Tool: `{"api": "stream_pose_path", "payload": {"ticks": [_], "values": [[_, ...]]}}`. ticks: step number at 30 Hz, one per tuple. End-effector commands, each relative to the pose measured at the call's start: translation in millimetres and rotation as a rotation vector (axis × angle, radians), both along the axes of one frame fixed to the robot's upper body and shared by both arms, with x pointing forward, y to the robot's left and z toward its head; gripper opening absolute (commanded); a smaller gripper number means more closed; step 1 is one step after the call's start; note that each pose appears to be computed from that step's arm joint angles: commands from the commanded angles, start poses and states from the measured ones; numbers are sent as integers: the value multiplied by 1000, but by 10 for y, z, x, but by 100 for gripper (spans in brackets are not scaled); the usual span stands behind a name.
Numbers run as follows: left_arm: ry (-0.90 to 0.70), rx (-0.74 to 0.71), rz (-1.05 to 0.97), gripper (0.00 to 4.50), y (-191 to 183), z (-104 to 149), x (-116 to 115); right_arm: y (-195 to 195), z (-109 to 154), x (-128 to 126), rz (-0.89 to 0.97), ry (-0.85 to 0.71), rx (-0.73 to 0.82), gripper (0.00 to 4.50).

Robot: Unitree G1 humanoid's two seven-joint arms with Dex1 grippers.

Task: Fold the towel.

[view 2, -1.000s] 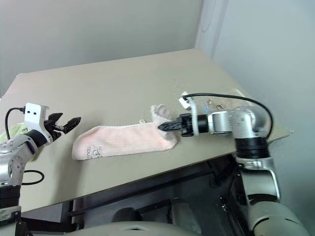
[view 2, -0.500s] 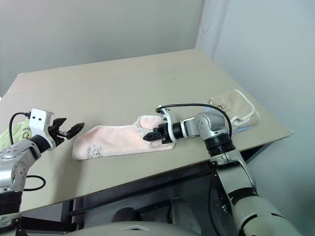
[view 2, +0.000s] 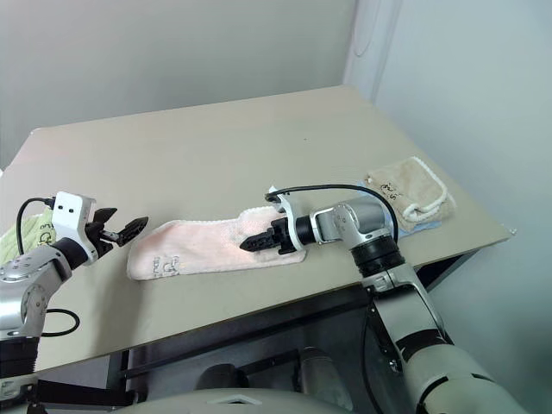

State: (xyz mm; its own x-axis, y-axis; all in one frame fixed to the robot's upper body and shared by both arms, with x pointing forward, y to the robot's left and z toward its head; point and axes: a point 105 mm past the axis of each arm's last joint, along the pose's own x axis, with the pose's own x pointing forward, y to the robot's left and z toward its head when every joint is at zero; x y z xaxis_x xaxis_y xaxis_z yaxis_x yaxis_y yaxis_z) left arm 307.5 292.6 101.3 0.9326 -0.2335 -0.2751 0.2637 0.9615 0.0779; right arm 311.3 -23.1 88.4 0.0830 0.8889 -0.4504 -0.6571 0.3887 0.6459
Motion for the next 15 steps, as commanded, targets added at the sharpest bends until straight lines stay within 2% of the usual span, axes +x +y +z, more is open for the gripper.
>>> {"api": "stream_pose_path", "payload": {"ticks": [1,2,3,7,10,12,15], "values": [[-47,37,11,423,87,154,3,34,315,-59,70,-87,119,395],[-49,36,13,423,98,169,-3,16,413,-43,69,-123,160,435],[-55,26,5,423,91,194,-17,-11,503,-20,68,-183,194,446],[-82,-22,-35,423,46,307,-75,-119,716,167,-4,-476,277,446],[-64,-37,-116,423,-51,335,-178,-236,721,324,-62,-654,336,446],[-62,-82,-221,423,-242,420,-265,-278,592,342,-43,-696,314,446],[-110,-153,-371,423,-629,646,-265,-317,458,347,-24,-634,310,446]]}}
